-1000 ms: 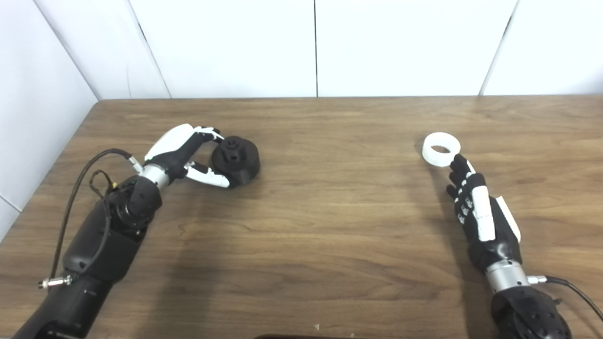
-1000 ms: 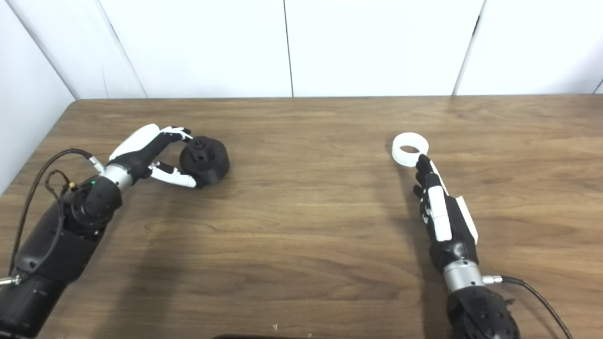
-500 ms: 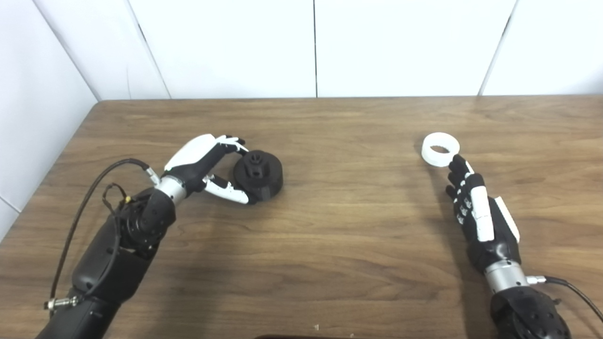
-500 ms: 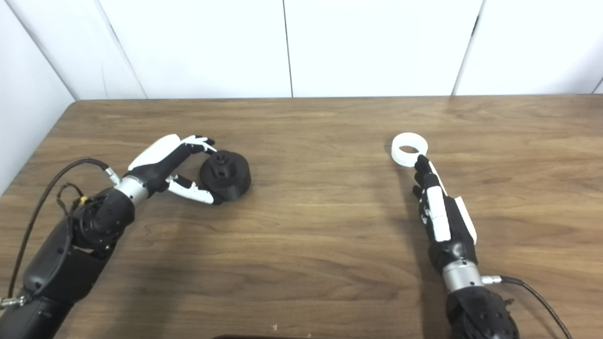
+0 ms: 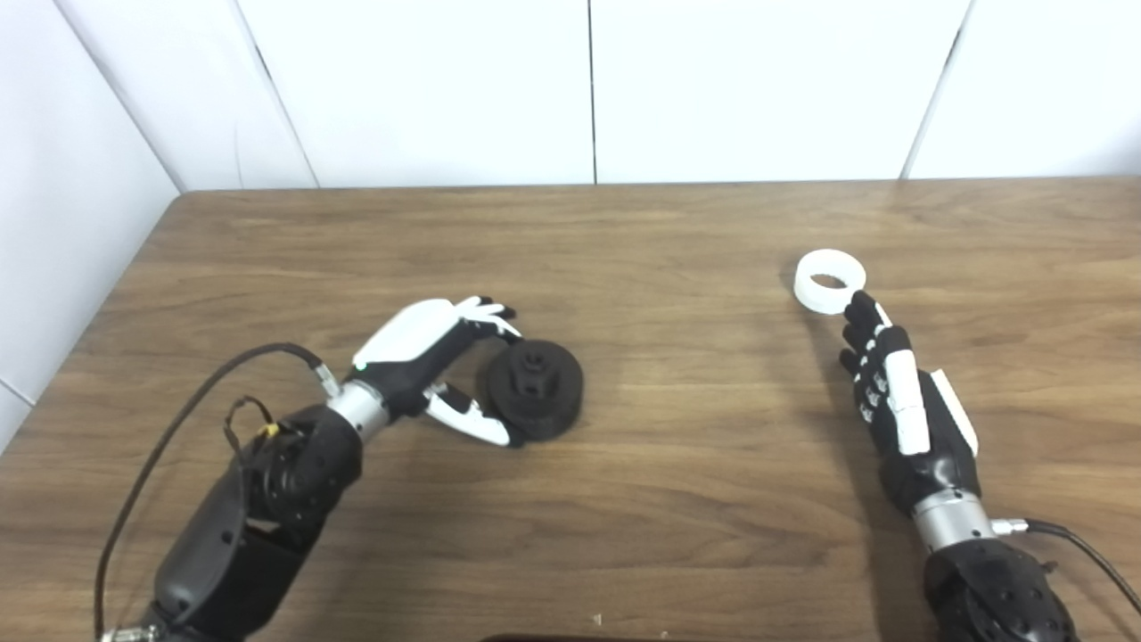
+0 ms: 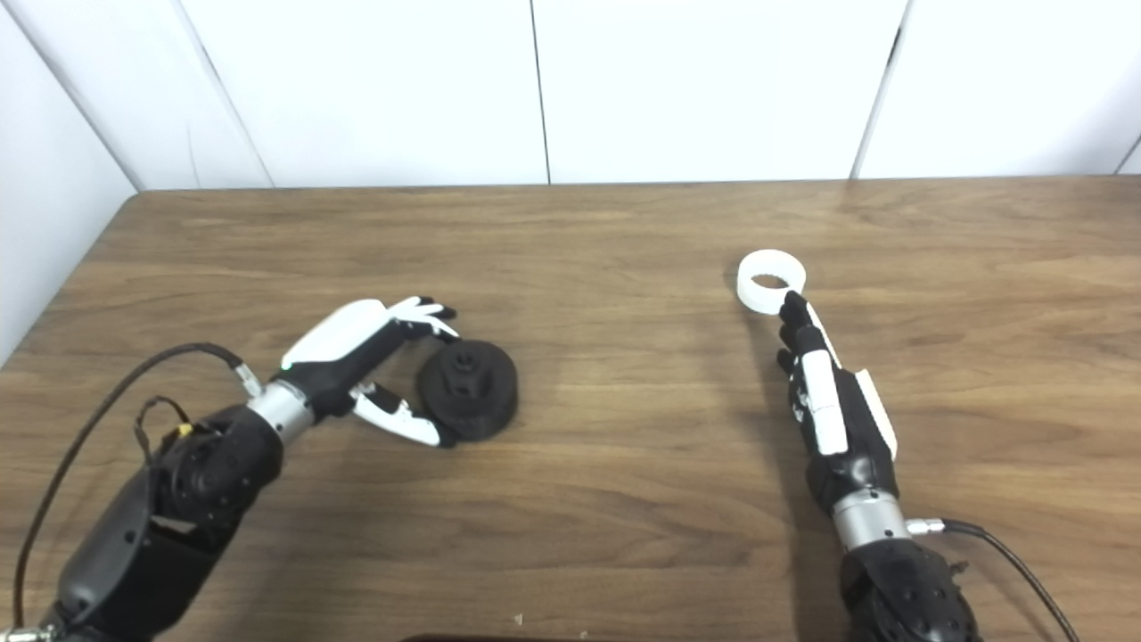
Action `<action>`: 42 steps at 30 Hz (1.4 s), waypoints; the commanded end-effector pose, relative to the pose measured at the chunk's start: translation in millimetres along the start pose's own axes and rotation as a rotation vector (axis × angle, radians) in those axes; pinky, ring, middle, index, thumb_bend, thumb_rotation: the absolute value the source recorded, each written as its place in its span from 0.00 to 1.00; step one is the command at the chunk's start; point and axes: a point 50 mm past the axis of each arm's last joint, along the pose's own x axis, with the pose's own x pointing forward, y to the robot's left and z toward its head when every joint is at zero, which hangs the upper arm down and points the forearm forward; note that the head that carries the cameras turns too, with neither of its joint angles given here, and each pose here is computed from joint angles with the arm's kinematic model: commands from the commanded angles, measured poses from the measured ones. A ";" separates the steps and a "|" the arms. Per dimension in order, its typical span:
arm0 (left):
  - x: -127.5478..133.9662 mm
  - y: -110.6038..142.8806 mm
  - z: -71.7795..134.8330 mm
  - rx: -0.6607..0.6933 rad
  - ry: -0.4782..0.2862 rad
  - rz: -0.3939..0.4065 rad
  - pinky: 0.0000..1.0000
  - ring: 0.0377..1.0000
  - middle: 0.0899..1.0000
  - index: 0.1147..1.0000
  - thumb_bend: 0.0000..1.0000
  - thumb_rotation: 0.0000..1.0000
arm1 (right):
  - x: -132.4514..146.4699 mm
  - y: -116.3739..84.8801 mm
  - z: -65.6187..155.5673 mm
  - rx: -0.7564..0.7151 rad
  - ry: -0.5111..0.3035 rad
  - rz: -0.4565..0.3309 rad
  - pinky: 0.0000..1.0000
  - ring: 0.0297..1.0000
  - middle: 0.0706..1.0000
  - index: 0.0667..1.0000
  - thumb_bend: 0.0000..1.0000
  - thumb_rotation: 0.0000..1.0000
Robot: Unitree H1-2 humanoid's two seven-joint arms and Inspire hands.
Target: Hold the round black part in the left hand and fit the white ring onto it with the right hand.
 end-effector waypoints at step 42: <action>-13.5 -49.1 38.3 -0.017 -0.130 -0.016 0.94 1.00 0.93 0.61 0.78 0.38 | 4.6 -6.1 29.7 -0.049 -0.081 -0.040 1.00 1.00 0.98 0.97 0.65 0.99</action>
